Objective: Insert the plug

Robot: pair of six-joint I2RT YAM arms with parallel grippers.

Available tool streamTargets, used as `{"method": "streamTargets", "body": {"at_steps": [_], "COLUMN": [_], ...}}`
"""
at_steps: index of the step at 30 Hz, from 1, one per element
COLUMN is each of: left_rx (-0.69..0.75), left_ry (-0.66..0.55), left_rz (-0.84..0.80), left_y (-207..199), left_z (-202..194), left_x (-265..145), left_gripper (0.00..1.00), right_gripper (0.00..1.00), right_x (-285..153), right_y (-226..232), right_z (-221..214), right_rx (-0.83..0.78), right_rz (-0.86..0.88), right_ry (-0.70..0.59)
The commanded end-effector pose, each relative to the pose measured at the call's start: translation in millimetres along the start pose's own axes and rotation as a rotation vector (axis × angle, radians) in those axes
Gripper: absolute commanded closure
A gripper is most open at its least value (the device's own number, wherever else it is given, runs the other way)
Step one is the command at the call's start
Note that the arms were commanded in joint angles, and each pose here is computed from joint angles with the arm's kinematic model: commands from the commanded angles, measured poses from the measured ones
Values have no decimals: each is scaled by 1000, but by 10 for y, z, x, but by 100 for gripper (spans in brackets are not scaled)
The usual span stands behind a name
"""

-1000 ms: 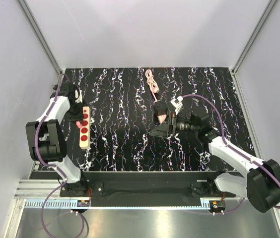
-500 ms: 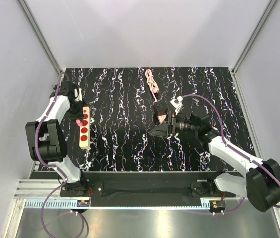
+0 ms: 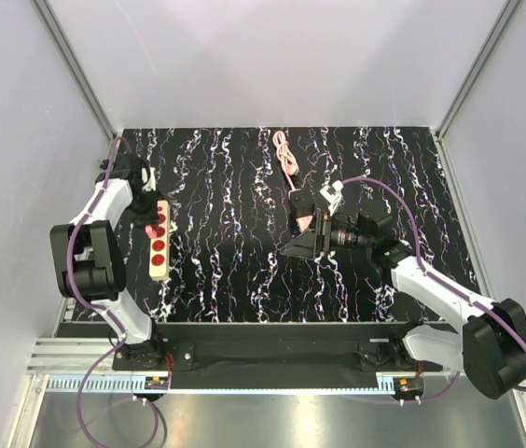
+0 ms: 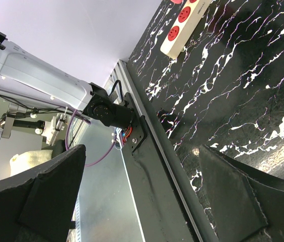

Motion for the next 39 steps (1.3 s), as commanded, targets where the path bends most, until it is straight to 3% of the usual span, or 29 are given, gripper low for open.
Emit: {"method": "streamTargets", "body": {"at_steps": [1,14,26,39], "left_rx": [-4,-3,-2,9], "left_ry": [-67,-75,-27,-73], "left_rz": [-22,-8,110,-9], "left_y": [-24,-11,145,28], "left_z": [178,182,-71,-66], "left_x": [-29,7,134,158], "left_gripper": [100,100,100,100], "right_gripper": [0,0,0,0], "right_x": [-7,-4,-5,12], "right_y": [42,38,42,9], "right_z": [49,42,40,23], "right_rx": [-37,-38,-37,-28], "right_rz": [31,31,35,33], "right_ry": [-11,-9,-9,-5]}}
Point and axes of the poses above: each gripper's point midway between its finger pads, its own x axis out along the fingers, its own y axis along the line the jaws close on, z = x × y, the point moved 7 cm from there along -x, back along the fingers, and after that the axes turned 7 degrees about -x, right-handed, at the moved point
